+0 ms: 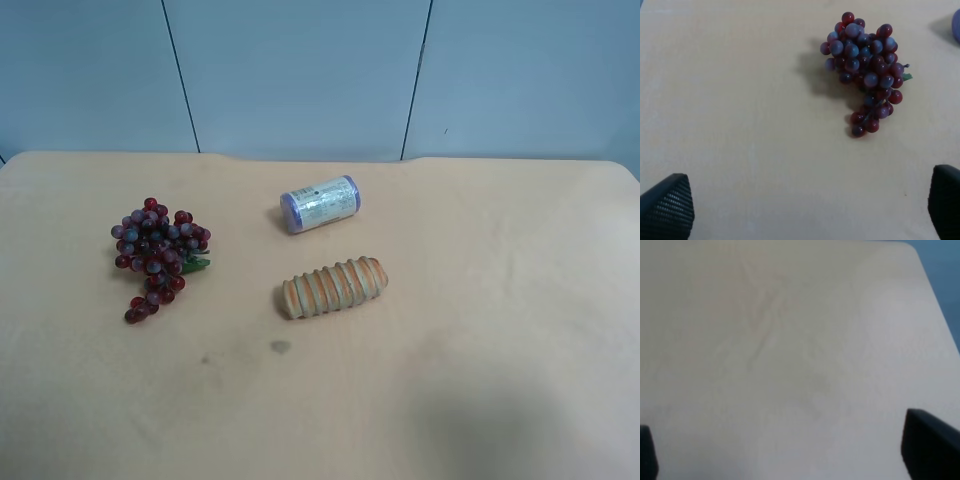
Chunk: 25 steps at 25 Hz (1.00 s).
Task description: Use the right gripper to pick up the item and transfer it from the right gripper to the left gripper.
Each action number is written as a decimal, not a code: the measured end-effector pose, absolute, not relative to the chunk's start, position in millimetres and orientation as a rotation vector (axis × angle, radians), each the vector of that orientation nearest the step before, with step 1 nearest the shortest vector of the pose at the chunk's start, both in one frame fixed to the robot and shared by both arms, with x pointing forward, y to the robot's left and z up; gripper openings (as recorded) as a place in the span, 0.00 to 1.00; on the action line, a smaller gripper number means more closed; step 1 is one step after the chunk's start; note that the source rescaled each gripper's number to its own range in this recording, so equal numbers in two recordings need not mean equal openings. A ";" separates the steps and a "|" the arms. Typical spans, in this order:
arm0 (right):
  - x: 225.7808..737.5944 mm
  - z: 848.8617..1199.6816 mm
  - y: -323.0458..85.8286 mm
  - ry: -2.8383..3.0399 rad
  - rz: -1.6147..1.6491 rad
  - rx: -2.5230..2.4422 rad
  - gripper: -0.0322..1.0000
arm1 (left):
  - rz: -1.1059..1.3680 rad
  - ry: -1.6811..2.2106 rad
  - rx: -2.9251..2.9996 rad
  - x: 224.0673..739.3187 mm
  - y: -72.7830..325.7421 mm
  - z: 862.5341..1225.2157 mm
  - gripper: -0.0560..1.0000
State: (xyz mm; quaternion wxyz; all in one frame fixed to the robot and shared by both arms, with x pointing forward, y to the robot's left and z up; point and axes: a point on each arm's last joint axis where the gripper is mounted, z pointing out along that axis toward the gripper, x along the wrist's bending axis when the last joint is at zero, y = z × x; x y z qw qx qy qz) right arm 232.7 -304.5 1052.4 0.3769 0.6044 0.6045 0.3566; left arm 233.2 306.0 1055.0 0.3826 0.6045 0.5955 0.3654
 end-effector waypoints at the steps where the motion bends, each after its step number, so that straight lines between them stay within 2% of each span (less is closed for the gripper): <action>1: 232.7 1052.4 -304.5 1.546 0.912 1.546 0.91 | 0.932 1.522 1.539 233.2 306.2 1055.1 0.93; 25: 232.7 1052.4 -304.1 1.552 0.913 1.541 0.91 | 0.937 1.531 1.532 233.2 306.8 1055.1 0.93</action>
